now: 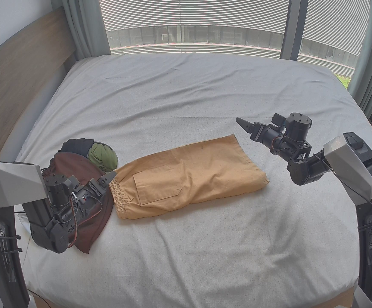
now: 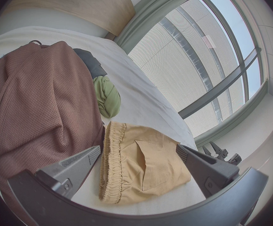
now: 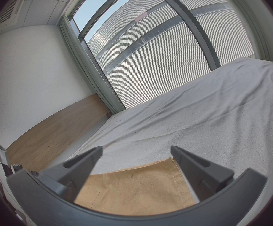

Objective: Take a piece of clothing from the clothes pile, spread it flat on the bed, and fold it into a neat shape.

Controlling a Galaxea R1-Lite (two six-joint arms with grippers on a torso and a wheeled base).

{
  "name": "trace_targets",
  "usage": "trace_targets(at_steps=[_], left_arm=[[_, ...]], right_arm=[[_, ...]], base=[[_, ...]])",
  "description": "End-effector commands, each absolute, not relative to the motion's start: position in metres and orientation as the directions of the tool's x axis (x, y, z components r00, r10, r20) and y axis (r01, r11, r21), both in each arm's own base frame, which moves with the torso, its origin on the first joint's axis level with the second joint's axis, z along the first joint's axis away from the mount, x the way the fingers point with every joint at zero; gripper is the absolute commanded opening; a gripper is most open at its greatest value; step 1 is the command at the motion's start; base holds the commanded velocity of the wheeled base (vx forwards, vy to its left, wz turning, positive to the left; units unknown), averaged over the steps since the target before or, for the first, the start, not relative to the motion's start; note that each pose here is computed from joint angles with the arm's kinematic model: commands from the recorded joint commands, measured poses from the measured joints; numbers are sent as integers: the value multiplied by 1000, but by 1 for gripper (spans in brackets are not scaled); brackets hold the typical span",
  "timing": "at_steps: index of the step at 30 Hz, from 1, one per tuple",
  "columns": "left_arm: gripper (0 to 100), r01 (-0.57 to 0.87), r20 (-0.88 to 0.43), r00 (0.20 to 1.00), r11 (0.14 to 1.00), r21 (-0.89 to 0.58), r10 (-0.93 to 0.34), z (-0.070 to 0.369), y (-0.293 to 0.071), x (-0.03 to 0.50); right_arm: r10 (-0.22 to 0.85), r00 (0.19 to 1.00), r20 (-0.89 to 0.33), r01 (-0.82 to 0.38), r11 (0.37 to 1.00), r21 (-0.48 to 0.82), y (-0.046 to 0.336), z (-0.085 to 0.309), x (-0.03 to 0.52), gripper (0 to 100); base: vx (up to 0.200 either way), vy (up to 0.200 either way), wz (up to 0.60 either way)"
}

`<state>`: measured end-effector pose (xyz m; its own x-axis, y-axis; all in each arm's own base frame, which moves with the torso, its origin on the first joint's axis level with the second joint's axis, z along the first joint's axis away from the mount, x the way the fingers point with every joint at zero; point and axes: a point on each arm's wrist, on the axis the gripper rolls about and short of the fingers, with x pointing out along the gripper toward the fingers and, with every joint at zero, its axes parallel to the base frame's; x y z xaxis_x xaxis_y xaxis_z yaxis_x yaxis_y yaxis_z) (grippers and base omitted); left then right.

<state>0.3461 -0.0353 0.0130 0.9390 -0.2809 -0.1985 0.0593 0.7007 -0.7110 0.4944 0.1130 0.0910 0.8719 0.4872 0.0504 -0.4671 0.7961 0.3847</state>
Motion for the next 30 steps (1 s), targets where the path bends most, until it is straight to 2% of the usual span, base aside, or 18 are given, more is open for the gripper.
trace_targets(at_steps=[1, 11, 17, 23, 30], left_arm=[[100, 64, -190, 942, 700, -711, -278, 16, -35, 346], [100, 124, -173, 923, 691, -712, -345, 35, -53, 327], [100, 191, -203, 864, 675, -713, -460, 38, -76, 304], [100, 208, -216, 855, 693, -691, -472, 36, -79, 300], [100, 223, -228, 852, 721, -656, -472, 34, -79, 299]], right_arm=[[487, 872, 43, -464, 797, 387, 112, 103, 484, 100], [487, 871, -70, -417, 806, 420, 100, 107, 435, 100], [480, 858, -184, -355, 812, 462, 92, 89, 402, 100], [451, 863, -228, -298, 818, 492, 85, 72, 394, 100], [448, 847, -287, -225, 791, 569, 81, 51, 382, 100]], base=[[0, 0, 0], [0, 0, 0], [0, 0, 0], [0, 0, 0], [0, 0, 0]])
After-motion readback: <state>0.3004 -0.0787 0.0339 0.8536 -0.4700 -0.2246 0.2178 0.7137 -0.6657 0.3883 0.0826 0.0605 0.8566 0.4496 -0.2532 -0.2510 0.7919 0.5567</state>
